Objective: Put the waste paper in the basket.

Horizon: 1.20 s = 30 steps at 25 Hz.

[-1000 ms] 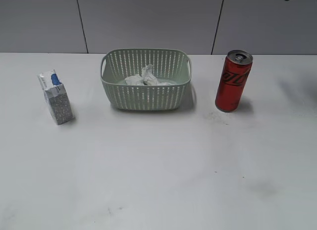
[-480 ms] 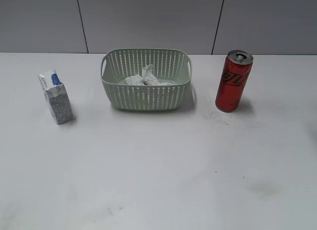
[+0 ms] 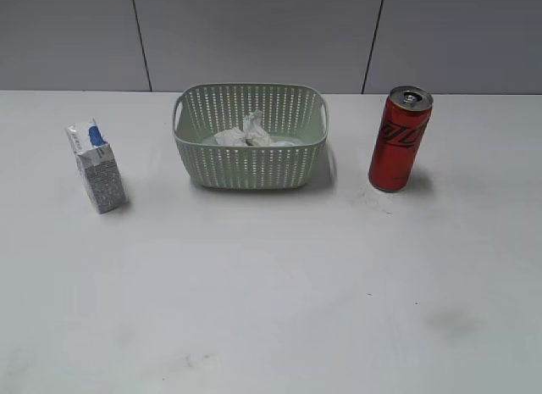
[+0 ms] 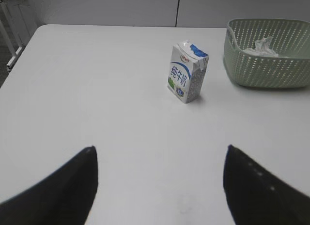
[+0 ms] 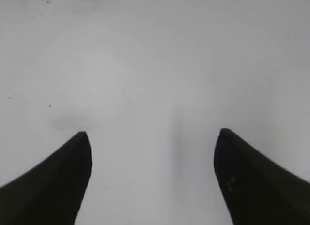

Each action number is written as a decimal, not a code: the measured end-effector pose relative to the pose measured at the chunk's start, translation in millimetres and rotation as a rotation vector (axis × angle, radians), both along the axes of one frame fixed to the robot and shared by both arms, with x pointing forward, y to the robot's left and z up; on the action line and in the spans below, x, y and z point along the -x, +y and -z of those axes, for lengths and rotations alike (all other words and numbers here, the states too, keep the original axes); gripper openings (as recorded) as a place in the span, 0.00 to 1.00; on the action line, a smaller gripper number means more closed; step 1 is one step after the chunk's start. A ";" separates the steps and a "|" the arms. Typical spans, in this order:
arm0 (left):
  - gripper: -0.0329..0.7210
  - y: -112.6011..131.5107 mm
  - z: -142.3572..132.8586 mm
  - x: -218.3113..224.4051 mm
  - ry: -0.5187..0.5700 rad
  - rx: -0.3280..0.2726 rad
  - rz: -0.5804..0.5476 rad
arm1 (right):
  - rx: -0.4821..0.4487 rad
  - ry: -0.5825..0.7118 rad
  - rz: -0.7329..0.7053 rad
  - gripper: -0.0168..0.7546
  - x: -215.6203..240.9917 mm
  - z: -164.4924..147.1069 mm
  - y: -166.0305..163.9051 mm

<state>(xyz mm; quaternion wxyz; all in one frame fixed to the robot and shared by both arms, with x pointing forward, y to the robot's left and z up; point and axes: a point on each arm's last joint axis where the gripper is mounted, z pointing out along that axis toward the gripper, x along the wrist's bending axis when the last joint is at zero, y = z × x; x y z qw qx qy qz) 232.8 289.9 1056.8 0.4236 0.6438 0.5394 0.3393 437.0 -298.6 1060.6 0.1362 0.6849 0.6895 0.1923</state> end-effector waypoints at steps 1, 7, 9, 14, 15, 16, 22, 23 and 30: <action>0.83 0.0 0.0 0.0 0.000 0.000 0.000 | 0.000 -0.002 0.001 0.79 9.1 4.5 0.4; 0.83 0.0 0.0 0.0 0.000 0.001 0.000 | 0.000 -0.005 0.001 0.79 54.7 26.9 2.4; 0.83 0.0 0.0 0.0 0.000 0.001 0.000 | 0.001 -0.019 0.001 0.79 68.0 31.4 3.1; 0.83 0.0 0.0 0.0 0.000 0.001 0.000 | -0.005 -0.062 -0.001 0.79 99.1 43.2 5.1; 0.83 0.0 0.0 0.0 0.000 0.001 0.000 | -0.005 -0.069 -0.001 0.79 105.2 46.5 5.5; 0.83 0.0 0.0 0.0 0.000 0.001 0.000 | -0.007 -0.085 -0.002 0.79 110.5 47.6 6.0; 0.83 0.0 0.0 0.0 0.000 0.001 0.000 | -0.001 -0.267 -0.003 0.79 134.2 35.2 7.2; 0.83 0.0 0.0 0.0 0.000 0.001 0.000 | 0.001 -0.299 -0.003 0.79 138.3 33.3 7.4; 0.83 0.0 0.0 0.0 0.000 0.001 0.000 | 0.011 -0.507 -0.004 0.79 166.4 24.3 8.7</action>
